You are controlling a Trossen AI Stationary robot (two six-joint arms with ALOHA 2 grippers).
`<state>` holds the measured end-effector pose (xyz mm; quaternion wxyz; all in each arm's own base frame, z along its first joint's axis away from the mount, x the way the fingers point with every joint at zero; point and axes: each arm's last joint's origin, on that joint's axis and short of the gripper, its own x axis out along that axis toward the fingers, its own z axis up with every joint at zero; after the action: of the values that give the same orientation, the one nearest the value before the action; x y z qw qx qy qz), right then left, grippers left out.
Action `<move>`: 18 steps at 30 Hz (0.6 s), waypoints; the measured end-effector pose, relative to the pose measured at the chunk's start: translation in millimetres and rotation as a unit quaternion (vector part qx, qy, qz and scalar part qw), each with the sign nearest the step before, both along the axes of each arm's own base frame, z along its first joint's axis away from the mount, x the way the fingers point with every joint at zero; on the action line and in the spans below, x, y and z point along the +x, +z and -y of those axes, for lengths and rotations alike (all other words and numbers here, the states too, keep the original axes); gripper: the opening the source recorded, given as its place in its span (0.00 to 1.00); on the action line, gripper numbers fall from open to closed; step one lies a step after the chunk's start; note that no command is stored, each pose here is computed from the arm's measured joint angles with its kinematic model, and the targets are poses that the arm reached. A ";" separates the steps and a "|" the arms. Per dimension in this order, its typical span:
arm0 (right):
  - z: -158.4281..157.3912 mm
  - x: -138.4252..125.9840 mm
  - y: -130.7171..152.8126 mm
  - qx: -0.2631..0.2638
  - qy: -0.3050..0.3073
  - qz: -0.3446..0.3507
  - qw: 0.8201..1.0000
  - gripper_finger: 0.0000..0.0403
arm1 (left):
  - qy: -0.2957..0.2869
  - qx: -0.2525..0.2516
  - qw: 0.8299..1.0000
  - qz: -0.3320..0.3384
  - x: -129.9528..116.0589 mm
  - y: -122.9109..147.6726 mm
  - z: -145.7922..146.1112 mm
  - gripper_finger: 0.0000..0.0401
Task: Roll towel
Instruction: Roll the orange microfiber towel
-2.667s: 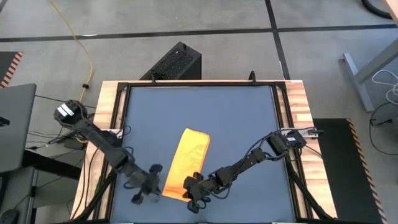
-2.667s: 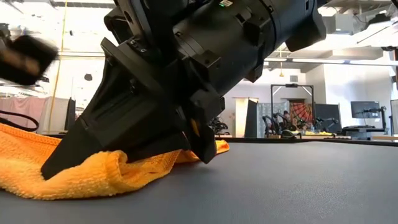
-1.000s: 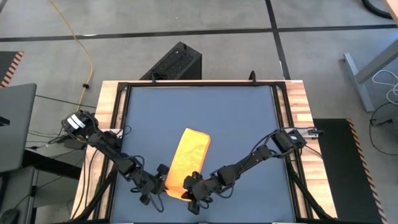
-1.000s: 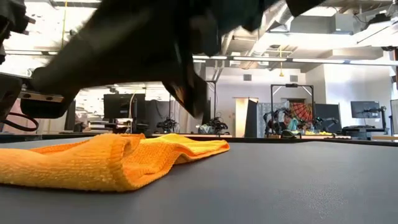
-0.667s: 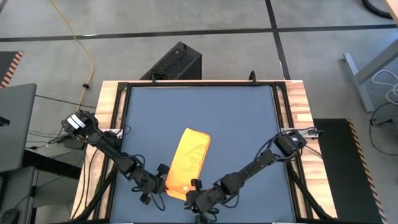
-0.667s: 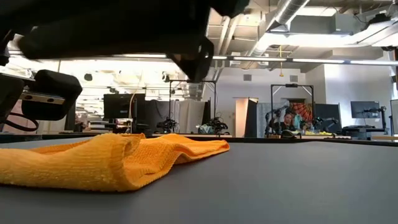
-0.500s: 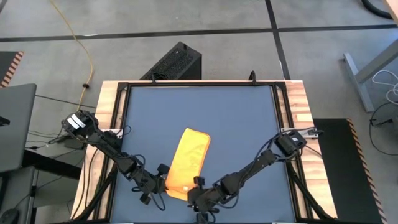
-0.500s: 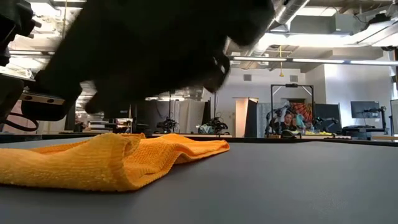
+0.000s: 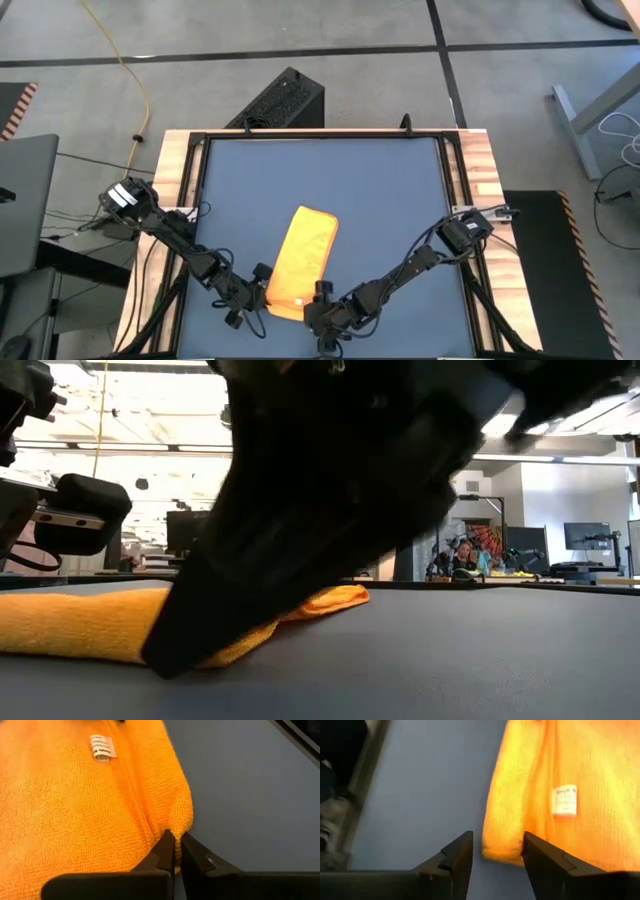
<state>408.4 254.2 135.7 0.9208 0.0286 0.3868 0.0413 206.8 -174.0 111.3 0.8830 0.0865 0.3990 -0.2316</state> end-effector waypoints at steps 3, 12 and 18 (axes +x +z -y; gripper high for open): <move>2.3 1.8 -3.6 0.001 -0.019 -0.002 1.000 0.44 | -0.002 -0.001 1.000 -0.005 0.0 -0.4 -0.7 0.00; 6.2 0.6 -5.7 0.082 -0.104 -0.038 0.990 0.16 | -0.023 -0.092 0.995 -0.021 11.5 5.3 -4.8 0.00; 4.8 1.8 -4.8 0.216 -0.168 -0.084 0.958 0.06 | -0.003 -0.160 0.984 -0.082 20.4 4.8 -19.3 0.00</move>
<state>410.1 249.4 130.9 0.8507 0.2948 0.4339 -0.0344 227.2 -154.7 116.1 0.8490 -0.0735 0.4275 -0.3017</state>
